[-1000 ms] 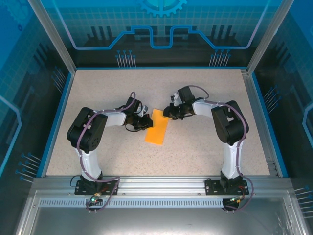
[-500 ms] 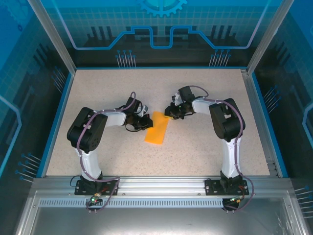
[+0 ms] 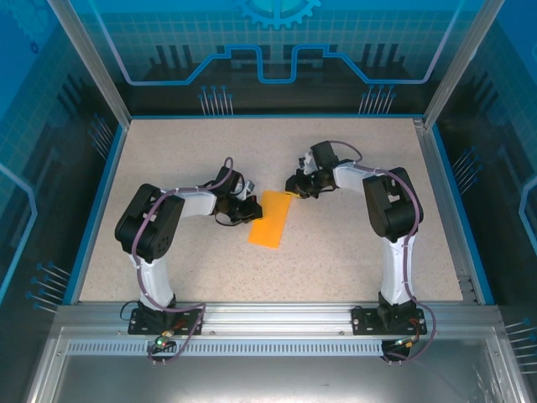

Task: Fold a paper plane with a square sheet of paper (pick it up from the middle)
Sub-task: Fold the square sheet of paper in half at the center of the table.

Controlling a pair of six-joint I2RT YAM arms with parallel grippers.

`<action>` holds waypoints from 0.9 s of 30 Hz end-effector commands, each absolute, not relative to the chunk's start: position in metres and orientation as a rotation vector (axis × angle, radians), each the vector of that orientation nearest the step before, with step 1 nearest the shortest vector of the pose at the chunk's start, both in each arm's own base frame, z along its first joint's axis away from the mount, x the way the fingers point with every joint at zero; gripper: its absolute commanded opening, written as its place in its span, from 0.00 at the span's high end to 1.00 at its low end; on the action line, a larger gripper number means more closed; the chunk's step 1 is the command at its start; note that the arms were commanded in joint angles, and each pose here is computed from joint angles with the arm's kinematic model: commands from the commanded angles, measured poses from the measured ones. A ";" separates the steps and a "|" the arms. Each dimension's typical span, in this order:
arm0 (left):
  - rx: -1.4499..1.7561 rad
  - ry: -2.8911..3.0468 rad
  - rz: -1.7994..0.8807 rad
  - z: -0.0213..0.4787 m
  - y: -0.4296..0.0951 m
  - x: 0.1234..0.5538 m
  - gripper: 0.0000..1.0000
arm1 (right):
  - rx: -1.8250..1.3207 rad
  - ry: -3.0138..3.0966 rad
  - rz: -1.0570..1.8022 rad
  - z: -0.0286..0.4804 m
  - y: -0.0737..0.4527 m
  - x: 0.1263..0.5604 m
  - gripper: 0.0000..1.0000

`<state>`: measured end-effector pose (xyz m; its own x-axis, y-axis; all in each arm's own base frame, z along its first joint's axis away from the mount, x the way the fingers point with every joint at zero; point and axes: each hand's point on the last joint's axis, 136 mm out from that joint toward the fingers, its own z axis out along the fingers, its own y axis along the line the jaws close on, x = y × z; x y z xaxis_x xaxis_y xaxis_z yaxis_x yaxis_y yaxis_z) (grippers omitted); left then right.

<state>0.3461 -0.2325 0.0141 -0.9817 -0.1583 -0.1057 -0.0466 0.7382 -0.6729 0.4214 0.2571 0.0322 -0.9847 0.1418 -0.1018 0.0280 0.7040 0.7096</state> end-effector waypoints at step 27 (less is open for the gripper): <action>-0.260 2.826 -1.195 0.033 -0.243 0.323 1.00 | 0.050 2.697 0.966 0.082 0.235 0.398 0.67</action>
<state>0.3368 -0.2368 0.0185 -0.9837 -0.1754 -0.0389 -0.1000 0.7145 -0.6925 0.4111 0.2400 0.0630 -0.9704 0.1377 -0.1983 -0.0236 0.7634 0.6455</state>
